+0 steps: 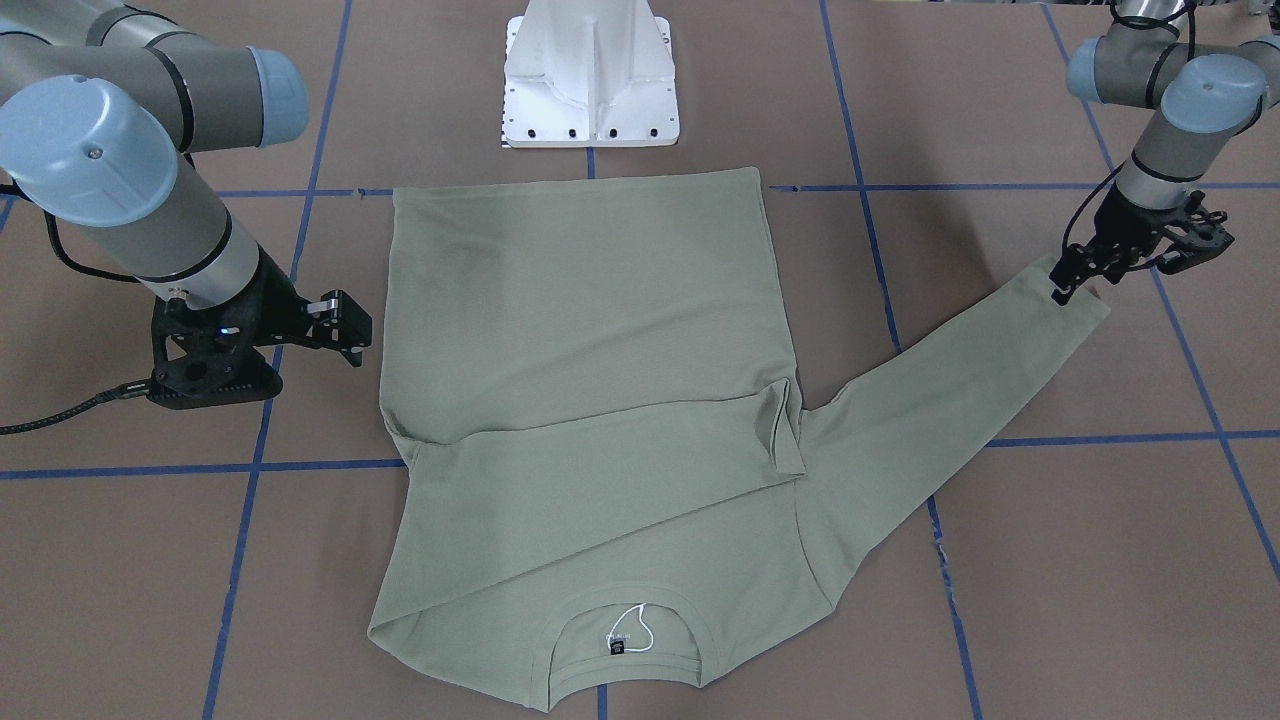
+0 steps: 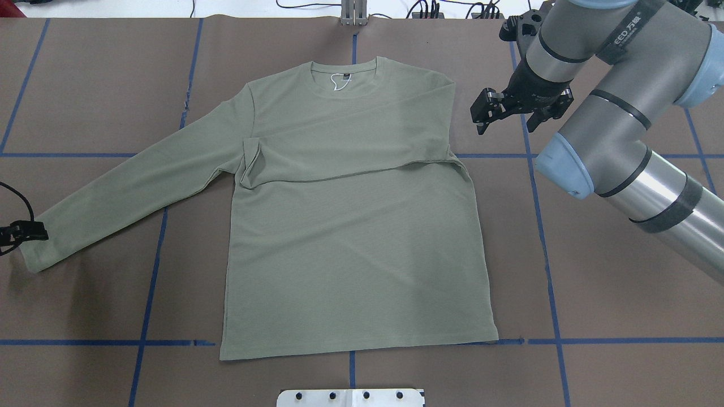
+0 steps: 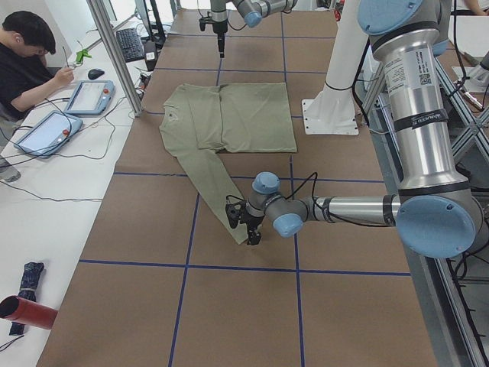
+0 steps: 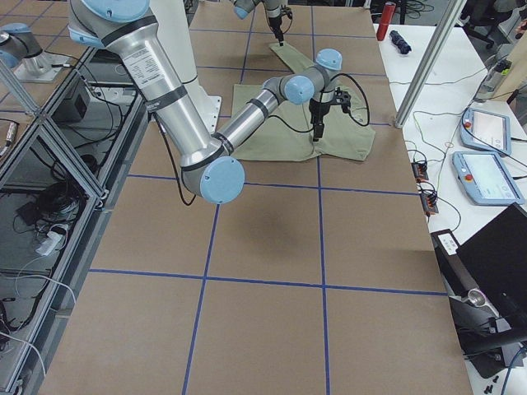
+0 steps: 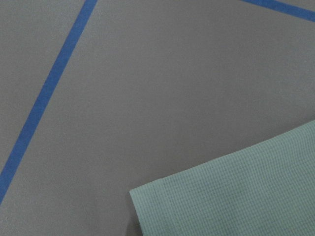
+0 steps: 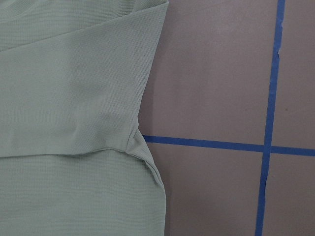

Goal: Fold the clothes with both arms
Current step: 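Hold the right gripper raised while the left gripper grasps the other sleeve cuff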

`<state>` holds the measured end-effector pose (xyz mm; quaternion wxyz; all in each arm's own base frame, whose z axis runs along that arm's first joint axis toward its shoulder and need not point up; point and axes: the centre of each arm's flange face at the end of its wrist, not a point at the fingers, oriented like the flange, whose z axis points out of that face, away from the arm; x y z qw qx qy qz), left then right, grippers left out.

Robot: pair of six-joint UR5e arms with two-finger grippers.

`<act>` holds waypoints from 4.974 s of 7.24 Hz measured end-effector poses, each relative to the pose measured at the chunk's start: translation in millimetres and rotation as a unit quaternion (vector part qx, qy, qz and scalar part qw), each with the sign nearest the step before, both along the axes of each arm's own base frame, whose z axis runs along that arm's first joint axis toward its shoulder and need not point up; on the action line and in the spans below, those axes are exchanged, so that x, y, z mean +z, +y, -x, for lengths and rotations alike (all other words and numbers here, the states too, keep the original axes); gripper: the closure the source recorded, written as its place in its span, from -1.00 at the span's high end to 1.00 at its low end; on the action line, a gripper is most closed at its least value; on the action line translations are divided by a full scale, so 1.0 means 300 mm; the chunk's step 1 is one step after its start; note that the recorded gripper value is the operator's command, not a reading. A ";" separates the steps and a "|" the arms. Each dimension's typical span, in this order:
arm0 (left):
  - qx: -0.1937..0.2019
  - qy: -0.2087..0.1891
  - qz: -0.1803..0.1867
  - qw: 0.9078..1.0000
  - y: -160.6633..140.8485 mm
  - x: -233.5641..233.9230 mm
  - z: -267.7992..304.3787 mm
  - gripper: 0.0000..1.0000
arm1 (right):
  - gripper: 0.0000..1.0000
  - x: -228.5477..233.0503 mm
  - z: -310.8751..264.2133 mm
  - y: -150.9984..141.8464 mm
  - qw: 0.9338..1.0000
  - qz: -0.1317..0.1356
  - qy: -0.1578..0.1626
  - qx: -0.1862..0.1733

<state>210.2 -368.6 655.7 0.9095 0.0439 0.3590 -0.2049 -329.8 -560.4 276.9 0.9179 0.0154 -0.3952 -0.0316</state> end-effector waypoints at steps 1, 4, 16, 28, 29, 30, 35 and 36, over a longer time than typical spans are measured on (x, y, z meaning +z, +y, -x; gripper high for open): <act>-0.005 0.003 0.004 1.000 0.000 -0.003 -0.001 0.45 | 1.00 -0.002 -0.004 0.006 1.000 -0.001 -0.001 0.000; -0.013 0.008 0.009 1.000 0.000 -0.011 -0.003 0.36 | 1.00 -0.003 -0.007 0.009 1.000 -0.002 -0.002 0.001; -0.017 0.013 0.016 1.000 0.005 -0.020 -0.013 -0.62 | 1.00 -0.007 -0.023 0.027 1.000 -0.005 -0.004 0.001; -0.009 0.009 0.033 0.999 0.033 0.001 -0.007 0.99 | 1.00 -0.006 -0.040 0.047 1.000 -0.001 -0.010 0.002; -0.009 0.007 0.034 0.999 0.034 0.009 -0.007 0.99 | 1.00 -0.006 -0.040 0.048 1.000 -0.001 -0.010 0.002; -0.008 0.007 0.035 0.999 0.035 0.012 -0.008 0.76 | 1.00 -0.006 -0.042 0.050 1.000 -0.002 -0.011 0.002; -0.008 0.008 0.034 0.999 0.035 0.010 -0.009 -0.62 | 1.00 -0.006 -0.053 0.066 1.000 -0.004 -0.013 0.002; -0.008 0.008 0.034 0.999 0.035 0.008 -0.010 -0.93 | 1.00 -0.004 -0.055 0.068 1.000 -0.003 -0.013 0.002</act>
